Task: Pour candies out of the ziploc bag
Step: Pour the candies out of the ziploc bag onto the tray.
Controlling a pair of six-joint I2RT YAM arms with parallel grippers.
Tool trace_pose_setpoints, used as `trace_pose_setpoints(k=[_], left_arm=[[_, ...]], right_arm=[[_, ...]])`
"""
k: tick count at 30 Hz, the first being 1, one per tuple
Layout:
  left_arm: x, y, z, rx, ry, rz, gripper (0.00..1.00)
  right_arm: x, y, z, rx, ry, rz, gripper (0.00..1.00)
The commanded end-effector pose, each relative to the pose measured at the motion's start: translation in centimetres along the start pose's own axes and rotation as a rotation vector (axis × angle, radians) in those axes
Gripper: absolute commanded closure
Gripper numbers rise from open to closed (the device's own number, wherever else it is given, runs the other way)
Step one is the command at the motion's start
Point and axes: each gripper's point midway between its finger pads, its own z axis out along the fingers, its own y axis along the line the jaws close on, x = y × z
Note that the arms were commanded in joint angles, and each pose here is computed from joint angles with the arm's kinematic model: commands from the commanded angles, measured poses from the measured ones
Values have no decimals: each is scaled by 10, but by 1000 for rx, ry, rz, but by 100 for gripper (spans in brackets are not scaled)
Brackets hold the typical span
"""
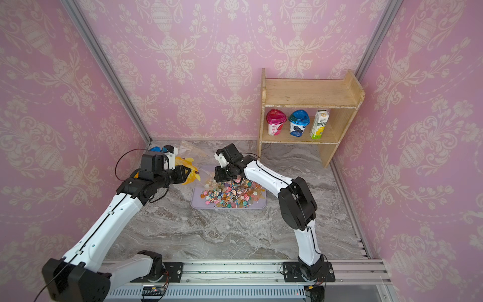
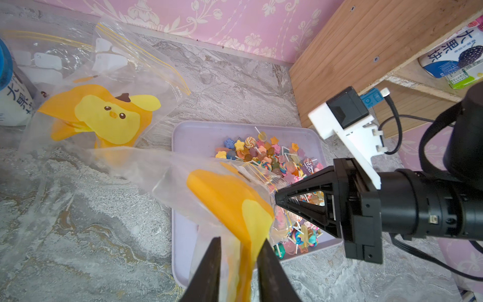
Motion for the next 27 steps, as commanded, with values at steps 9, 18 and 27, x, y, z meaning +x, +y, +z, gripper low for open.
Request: trace_pose_setpoints(k=[9, 18, 27], left_arm=[[7, -7, 9, 47, 20, -6, 61], [16, -6, 20, 54, 67, -11, 49], [5, -22, 19, 28, 86, 96, 99]], right_arm=[[4, -6, 3, 8, 7, 28, 100], [0, -1, -2, 1, -4, 27, 100], [-5, 2, -14, 14, -29, 16, 100]])
